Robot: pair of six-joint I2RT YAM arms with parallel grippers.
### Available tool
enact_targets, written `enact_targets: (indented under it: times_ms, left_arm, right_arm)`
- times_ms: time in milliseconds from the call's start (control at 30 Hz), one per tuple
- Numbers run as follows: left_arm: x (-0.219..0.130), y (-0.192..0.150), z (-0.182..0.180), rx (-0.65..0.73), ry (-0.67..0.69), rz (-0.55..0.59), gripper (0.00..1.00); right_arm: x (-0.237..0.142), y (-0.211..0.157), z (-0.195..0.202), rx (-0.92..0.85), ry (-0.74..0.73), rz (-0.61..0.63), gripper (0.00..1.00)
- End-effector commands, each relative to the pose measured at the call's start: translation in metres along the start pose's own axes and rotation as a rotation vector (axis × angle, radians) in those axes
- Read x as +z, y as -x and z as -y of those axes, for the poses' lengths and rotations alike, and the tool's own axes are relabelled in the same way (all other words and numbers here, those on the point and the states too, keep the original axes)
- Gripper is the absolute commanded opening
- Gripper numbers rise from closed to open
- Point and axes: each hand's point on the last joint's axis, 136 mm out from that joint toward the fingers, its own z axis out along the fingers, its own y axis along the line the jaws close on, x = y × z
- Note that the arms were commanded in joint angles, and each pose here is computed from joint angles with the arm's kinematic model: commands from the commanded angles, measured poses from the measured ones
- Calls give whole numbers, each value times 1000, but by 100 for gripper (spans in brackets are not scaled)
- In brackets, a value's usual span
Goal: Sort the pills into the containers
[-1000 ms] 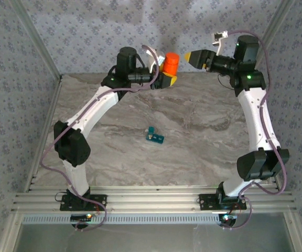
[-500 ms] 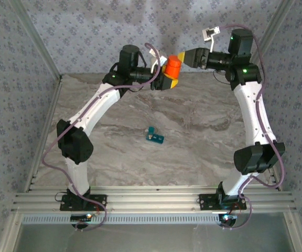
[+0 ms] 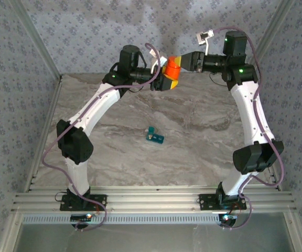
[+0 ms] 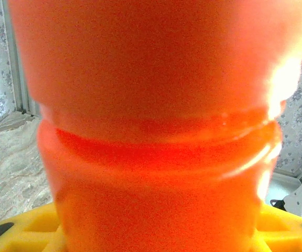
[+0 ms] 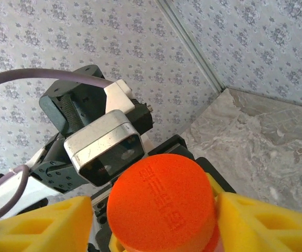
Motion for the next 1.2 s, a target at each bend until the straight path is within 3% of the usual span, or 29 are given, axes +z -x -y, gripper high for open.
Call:
enact_targets:
  times_ms: [0,167,400,867,933,1067,1167]
  left_arm:
    - [-2,17,14,42,-30,23,0]
    - [-1,18,15,47,-33,24,0]
    - [-2,23,14,65,-18,30,0]
    - [-2,16,-1,192,175,59,0]
    - [-2,11,-4,187,178,49,0]
    - [-3,-1,-10,173,179,33,0]
    - [-3,-12,-14,167,176,22,0]
  right_arm:
    - [3,-4,-10,-6,30,-20,57]
    - [5,-10,-7,7,18,-27,49]
    - [9,-20,3,25,-47,-18,47]
    - [18,-43,30,106,-188,5,45]
    - [14,-37,28,114,-191,15,49]
    - [-6,-18,23,114,-214,68,71]
    - [-24,-9,17,114,-238,110,78]
